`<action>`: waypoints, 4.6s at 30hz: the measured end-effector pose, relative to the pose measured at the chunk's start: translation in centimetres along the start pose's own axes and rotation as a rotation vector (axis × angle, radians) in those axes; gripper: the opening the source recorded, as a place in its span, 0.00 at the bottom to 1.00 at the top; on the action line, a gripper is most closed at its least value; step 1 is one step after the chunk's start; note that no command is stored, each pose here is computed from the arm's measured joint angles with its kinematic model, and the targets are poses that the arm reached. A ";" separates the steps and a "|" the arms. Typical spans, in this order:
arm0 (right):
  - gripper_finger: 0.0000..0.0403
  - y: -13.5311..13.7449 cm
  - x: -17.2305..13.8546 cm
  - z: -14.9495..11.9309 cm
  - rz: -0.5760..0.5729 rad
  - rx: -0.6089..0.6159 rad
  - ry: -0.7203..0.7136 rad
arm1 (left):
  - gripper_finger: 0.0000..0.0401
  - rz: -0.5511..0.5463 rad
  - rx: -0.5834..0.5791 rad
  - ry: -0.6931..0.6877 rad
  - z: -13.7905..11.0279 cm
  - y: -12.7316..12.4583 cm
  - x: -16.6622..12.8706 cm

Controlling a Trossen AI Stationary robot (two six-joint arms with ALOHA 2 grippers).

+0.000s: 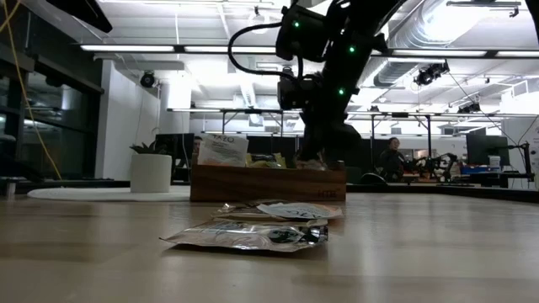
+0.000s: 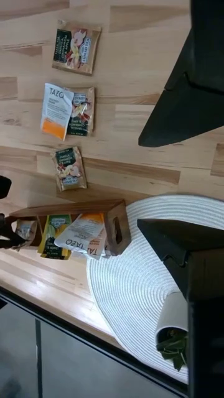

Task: Pick & Place Tea
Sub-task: Put the brown tea bag into the right section of the wooden organizer

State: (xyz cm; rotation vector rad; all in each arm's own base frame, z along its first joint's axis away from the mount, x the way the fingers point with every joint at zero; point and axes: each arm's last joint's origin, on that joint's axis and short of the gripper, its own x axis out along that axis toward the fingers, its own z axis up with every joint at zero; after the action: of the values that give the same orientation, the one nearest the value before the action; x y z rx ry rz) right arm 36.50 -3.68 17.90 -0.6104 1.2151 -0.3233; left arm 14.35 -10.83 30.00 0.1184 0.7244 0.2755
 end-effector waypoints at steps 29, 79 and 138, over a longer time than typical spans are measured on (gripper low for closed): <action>0.35 -0.9 -0.9 1.0 -0.031 0.009 -0.014 | 0.49 -0.007 0.001 0.008 0.0 0.0 0.0; 0.61 6.8 -1.1 2.5 0.601 0.114 -0.256 | 0.49 -0.055 0.024 0.039 -0.1 -0.2 0.0; 0.00 7.1 -4.2 2.7 0.581 0.603 -0.149 | 0.49 -0.092 0.030 0.067 -0.2 -0.3 0.0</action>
State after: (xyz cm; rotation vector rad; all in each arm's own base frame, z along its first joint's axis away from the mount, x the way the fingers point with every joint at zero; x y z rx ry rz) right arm 37.02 5.00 17.49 0.2409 1.0269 -0.1324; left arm 14.29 -11.11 29.83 0.1044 0.7986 0.1809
